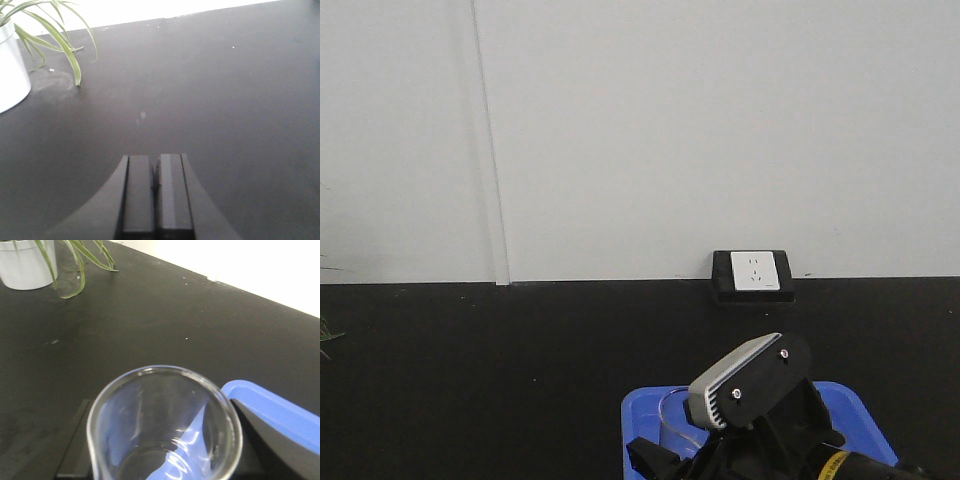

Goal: Move beaker to silver tray on left bench
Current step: 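Drive the base to the bench with the silver tray, holding the beaker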

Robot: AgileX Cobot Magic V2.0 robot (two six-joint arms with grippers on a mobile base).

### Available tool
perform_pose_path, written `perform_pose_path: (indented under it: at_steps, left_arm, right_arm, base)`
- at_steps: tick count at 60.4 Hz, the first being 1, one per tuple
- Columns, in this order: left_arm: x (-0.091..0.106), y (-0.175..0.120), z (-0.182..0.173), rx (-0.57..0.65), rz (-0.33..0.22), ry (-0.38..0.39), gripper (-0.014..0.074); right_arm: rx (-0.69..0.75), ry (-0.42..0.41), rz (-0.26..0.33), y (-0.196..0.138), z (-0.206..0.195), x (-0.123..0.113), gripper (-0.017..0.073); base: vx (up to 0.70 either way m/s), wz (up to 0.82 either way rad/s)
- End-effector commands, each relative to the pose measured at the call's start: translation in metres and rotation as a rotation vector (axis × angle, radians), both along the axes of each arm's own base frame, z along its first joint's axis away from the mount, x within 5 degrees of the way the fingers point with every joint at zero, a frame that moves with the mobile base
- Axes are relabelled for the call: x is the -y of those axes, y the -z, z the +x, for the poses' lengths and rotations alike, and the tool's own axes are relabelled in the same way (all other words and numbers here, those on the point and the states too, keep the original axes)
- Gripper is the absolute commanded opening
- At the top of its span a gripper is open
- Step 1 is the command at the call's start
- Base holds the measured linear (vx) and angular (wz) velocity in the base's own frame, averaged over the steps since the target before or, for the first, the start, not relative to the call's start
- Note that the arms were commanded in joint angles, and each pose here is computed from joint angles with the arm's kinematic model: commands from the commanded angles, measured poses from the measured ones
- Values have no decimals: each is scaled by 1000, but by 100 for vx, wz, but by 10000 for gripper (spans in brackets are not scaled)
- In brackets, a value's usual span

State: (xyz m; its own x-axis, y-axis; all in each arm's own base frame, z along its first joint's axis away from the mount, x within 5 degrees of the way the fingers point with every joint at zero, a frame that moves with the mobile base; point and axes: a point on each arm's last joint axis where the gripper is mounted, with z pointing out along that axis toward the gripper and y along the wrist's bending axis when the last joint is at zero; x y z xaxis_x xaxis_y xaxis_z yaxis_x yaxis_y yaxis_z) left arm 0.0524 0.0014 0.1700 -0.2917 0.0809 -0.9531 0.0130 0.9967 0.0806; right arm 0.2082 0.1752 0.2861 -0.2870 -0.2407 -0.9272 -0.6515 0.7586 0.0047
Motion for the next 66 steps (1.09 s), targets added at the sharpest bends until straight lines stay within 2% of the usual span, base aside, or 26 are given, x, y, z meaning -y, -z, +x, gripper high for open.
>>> perform_pose_path:
  at_steps: [1, 66]
  left_arm:
    - [1, 0, 2, 63, -5, 9, 1]
    - [1, 0, 2, 63, -5, 9, 1]
  right_arm:
    - [90, -24, 92, -25, -2, -2, -10]
    - [90, -24, 92, -25, -2, -2, -10]
  base:
    - [-14, 1]
    - [-29, 6]
